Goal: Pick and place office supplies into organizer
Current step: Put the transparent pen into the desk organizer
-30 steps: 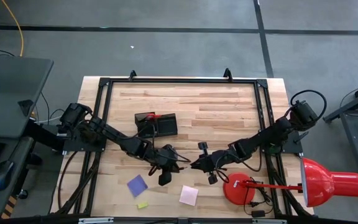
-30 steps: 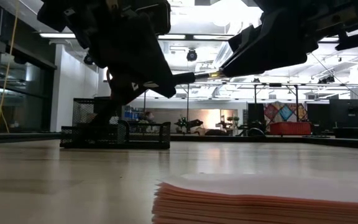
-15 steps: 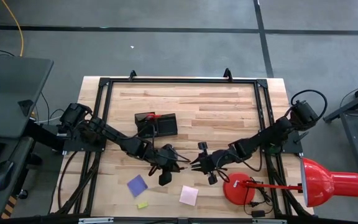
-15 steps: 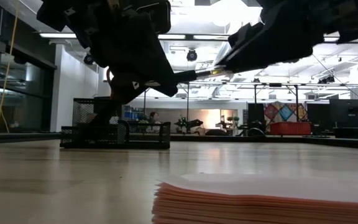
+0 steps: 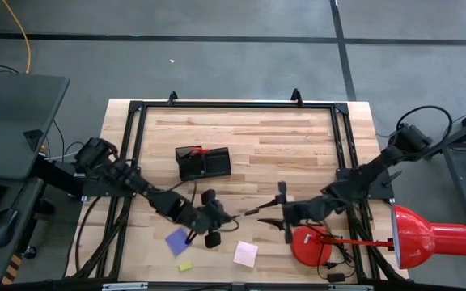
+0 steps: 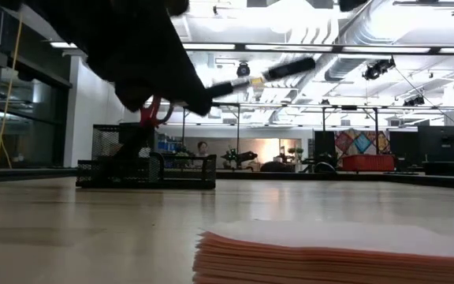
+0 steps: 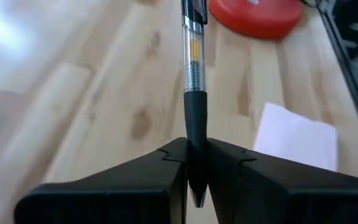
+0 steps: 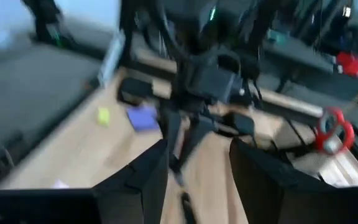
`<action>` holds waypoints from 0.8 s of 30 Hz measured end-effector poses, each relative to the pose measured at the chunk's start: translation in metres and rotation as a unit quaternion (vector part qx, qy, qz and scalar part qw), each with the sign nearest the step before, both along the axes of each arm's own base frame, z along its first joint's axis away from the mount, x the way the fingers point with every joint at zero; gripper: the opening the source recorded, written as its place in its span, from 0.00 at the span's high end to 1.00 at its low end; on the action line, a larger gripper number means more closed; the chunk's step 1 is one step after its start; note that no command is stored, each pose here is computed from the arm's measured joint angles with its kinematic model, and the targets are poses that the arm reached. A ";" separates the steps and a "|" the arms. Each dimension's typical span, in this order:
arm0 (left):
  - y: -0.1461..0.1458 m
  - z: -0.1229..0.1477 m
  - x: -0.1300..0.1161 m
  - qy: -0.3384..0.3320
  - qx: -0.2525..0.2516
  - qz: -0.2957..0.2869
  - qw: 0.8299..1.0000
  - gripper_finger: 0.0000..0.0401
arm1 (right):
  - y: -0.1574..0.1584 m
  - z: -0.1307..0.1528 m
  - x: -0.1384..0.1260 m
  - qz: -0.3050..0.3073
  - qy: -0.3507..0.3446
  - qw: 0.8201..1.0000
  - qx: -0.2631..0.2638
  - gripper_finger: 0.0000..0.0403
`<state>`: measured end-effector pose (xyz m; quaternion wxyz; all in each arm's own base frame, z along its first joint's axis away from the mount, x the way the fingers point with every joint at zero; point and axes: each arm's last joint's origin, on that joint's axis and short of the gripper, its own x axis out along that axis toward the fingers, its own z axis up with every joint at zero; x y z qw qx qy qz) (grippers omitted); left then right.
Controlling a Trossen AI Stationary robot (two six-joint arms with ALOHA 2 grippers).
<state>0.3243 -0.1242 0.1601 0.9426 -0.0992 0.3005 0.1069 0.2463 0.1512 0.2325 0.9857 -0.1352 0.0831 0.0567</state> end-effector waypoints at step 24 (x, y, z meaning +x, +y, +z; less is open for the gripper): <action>-0.049 0.018 -0.020 -0.128 0.109 0.075 0.983 0.87 | -0.048 -0.059 -0.011 0.030 -0.129 0.983 0.130 0.56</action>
